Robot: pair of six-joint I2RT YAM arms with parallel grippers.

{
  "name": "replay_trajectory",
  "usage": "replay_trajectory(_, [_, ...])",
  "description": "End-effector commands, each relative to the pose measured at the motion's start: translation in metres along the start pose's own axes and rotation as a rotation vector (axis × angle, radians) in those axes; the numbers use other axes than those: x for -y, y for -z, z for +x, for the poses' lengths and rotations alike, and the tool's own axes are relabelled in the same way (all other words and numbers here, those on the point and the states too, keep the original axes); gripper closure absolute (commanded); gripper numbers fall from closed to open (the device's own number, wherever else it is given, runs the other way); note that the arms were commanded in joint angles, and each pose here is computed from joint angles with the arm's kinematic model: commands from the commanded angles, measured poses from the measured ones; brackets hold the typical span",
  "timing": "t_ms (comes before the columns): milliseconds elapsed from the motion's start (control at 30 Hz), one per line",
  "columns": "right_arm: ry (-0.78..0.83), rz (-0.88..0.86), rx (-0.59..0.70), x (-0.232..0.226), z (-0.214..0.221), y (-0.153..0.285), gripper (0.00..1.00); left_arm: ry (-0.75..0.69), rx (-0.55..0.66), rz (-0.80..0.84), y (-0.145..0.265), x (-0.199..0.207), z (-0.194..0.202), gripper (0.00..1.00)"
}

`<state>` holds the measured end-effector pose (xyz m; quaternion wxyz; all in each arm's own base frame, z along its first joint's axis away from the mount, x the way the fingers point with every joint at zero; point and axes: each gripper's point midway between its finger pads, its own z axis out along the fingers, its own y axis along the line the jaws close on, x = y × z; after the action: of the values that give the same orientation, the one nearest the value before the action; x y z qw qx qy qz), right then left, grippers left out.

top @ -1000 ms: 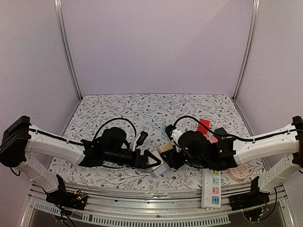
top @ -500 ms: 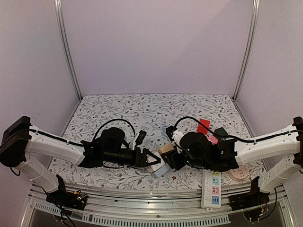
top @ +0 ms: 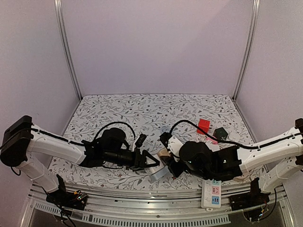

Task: Pull the plug off the socket

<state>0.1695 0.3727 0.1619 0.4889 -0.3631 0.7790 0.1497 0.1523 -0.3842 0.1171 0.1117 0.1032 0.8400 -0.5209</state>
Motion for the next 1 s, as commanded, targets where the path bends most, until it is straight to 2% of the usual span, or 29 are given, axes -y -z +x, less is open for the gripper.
replay_trajectory(0, [-0.05, 0.051, 0.077, 0.004, -0.026, 0.008, 0.76, -0.042, 0.03, 0.064, 0.003, 0.014, -0.009, 0.98])
replay_trajectory(200, [-0.142, 0.117, 0.084, 0.015, -0.032, 0.008, 0.75, -0.07, 0.073, 0.067, 0.009, 0.011, -0.011, 1.0])
replay_trajectory(333, [-0.211, 0.033, 0.04, 0.01, -0.026, 0.001, 0.62, -0.177, 0.091, 0.06, 0.015, 0.015, -0.009, 1.0])
replay_trajectory(500, [-0.291, -0.068, -0.064, 0.007, -0.009, -0.008, 0.42, -0.321, 0.062, -0.022, 0.019, 0.013, -0.001, 1.0])
replay_trajectory(633, [-0.321, -0.105, -0.154, 0.007, 0.003, -0.015, 0.3, -0.425, 0.057, -0.11, 0.024, 0.012, 0.002, 1.0])
replay_trajectory(800, [-0.293, -0.134, -0.21, -0.002, 0.006, -0.021, 0.21, -0.474, 0.06, -0.157, 0.027, 0.011, 0.005, 1.0])
replay_trajectory(967, [-0.274, -0.127, -0.258, -0.009, 0.014, -0.036, 0.19, -0.499, 0.061, -0.154, 0.025, 0.016, 0.009, 1.0])
